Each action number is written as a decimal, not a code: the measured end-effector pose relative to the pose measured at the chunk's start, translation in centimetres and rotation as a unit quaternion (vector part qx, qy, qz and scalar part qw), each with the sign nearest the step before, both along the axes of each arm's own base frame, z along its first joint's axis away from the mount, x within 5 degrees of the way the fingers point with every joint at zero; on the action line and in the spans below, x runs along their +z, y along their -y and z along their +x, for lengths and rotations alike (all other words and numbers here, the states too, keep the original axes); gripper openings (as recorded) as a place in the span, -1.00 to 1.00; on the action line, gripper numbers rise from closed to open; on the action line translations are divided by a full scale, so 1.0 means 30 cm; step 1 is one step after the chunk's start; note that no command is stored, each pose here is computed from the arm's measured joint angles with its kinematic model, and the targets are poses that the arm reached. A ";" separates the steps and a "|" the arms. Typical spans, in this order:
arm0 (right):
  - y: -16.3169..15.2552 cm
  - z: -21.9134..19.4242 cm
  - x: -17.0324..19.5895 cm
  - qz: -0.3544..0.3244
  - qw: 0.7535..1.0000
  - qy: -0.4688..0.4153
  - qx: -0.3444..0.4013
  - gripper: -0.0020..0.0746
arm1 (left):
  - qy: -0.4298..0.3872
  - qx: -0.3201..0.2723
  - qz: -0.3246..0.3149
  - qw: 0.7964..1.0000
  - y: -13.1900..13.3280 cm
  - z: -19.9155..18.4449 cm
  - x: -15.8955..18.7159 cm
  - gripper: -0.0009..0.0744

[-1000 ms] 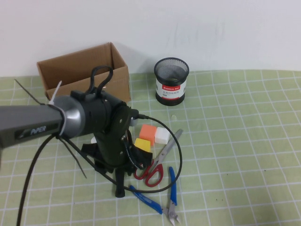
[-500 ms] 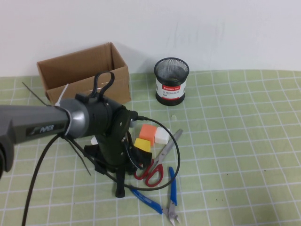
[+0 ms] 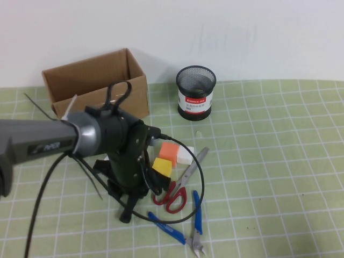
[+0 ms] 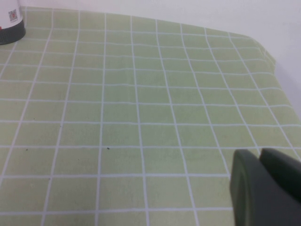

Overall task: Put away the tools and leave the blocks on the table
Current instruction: Pick up the black Screwdriver from the table, then place the picked object into the round holder, then pick up the pliers from the table

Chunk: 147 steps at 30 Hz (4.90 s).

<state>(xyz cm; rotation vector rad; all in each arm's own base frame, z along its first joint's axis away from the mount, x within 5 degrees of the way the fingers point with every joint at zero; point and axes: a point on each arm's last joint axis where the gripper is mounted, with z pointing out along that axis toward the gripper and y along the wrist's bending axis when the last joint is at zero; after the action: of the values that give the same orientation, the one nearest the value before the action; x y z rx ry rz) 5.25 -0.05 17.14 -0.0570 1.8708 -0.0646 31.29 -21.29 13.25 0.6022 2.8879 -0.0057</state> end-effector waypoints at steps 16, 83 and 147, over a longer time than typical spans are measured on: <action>0.000 0.000 0.000 0.000 1.000 0.000 0.000 -0.97 | 0.304 -0.128 -0.208 0.921 0.009 -0.204 0.414 -0.50; 0.000 0.000 0.000 0.000 1.000 0.000 0.000 -0.97 | 0.281 -0.145 -0.088 0.945 0.137 0.052 0.483 -0.96; 0.000 0.000 0.000 0.000 1.000 0.000 0.000 -0.97 | 0.083 -0.599 -0.060 0.794 0.182 -0.274 0.192 -0.78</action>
<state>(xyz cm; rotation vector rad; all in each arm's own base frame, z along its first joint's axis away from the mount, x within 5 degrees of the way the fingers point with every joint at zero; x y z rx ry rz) 5.25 -0.05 17.14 -0.0570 1.8708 -0.0646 23.06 -26.73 19.01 2.1035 1.8319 -0.2860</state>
